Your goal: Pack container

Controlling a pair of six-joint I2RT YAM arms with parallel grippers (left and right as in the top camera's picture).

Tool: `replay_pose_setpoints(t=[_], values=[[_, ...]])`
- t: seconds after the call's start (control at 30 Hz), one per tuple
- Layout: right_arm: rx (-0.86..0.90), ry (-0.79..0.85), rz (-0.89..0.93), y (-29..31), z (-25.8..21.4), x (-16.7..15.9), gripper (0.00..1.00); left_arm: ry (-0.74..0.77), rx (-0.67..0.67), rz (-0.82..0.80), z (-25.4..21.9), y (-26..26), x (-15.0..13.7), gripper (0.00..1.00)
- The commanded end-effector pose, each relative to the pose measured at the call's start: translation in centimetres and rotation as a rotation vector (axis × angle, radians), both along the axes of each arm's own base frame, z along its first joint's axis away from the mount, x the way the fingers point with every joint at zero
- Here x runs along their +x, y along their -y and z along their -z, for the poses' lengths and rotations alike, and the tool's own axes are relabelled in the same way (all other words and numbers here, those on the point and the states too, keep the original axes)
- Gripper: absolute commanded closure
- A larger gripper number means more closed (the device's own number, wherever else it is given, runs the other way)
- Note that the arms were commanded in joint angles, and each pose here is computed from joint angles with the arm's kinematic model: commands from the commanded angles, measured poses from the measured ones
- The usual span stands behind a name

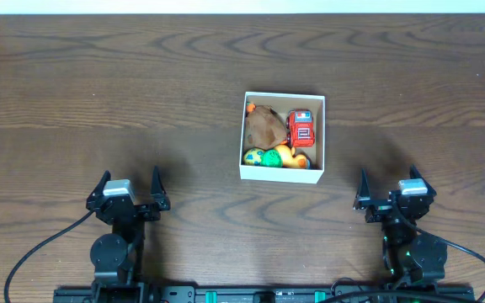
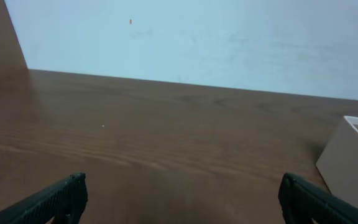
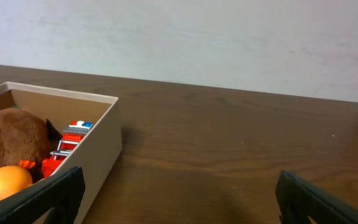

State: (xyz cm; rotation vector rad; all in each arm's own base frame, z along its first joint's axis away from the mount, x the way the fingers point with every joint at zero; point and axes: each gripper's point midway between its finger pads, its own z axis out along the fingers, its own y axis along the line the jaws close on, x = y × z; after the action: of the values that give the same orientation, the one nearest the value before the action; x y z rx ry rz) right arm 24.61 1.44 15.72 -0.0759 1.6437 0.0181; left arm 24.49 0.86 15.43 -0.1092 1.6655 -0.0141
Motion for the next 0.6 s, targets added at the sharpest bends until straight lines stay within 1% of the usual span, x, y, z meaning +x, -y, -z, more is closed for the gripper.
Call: replay_pose_setpoints(t=[0.0,0.57], values=[[-0.007,0.001,-0.002,0.01,0.05,-0.03,0.01,-0.068,0.024,-0.022,1.98,-0.47,-0.13,0.02],[-0.007,0.001,-0.002,0.01,0.05,-0.03,0.01,-0.086,0.025,-0.022,2.38,-0.47,-0.09,0.02]])
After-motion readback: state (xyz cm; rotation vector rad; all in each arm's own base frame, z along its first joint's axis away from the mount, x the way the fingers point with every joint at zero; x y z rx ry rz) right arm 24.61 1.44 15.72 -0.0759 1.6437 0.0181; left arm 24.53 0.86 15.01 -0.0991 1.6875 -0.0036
